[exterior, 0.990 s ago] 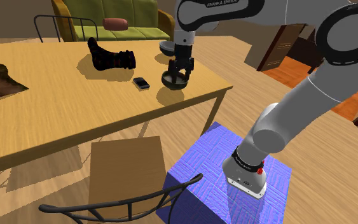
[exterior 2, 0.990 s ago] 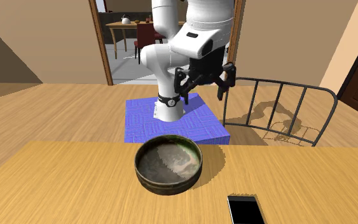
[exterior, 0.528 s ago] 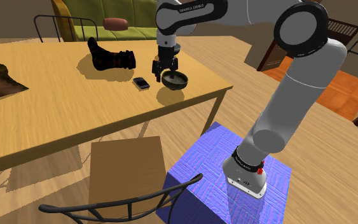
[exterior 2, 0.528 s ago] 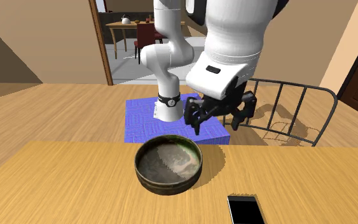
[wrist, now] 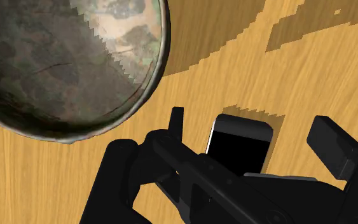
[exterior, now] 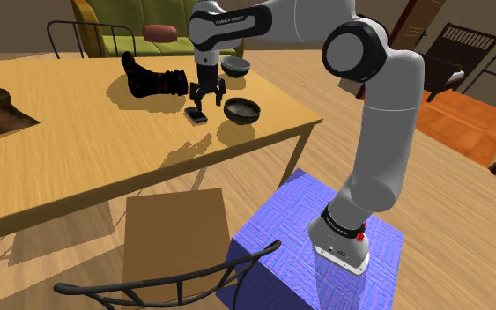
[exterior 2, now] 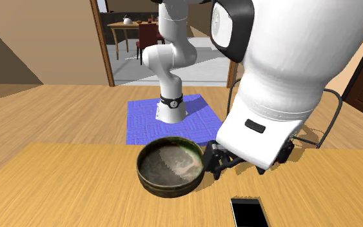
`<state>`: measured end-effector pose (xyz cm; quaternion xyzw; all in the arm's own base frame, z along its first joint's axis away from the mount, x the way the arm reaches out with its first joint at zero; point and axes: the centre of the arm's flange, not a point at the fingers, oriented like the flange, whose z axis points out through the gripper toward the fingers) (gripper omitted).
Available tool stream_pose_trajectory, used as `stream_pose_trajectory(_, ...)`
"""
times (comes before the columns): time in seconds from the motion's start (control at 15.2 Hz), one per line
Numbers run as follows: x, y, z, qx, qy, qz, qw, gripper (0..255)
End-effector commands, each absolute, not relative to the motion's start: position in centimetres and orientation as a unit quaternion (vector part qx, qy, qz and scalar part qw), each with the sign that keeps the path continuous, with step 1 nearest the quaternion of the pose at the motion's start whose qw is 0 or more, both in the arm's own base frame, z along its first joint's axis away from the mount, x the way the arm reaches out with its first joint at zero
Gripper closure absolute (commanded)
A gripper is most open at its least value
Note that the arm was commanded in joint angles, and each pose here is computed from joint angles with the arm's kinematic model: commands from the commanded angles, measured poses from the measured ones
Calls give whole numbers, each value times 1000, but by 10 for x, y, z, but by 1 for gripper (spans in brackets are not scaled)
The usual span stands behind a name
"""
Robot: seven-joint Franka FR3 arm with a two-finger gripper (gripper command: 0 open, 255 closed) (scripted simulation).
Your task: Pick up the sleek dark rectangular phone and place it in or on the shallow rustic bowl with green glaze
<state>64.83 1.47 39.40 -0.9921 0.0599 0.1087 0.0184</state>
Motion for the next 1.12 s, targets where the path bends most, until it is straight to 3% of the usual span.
stream_pose_trajectory(0.0,677,16,385,-992,61,108,15,0)
stream_pose_trajectory(0.26,726,18,366,-992,62,106,9,0)
stream_pose_trajectory(1.06,718,20,327,-992,62,106,9,0)
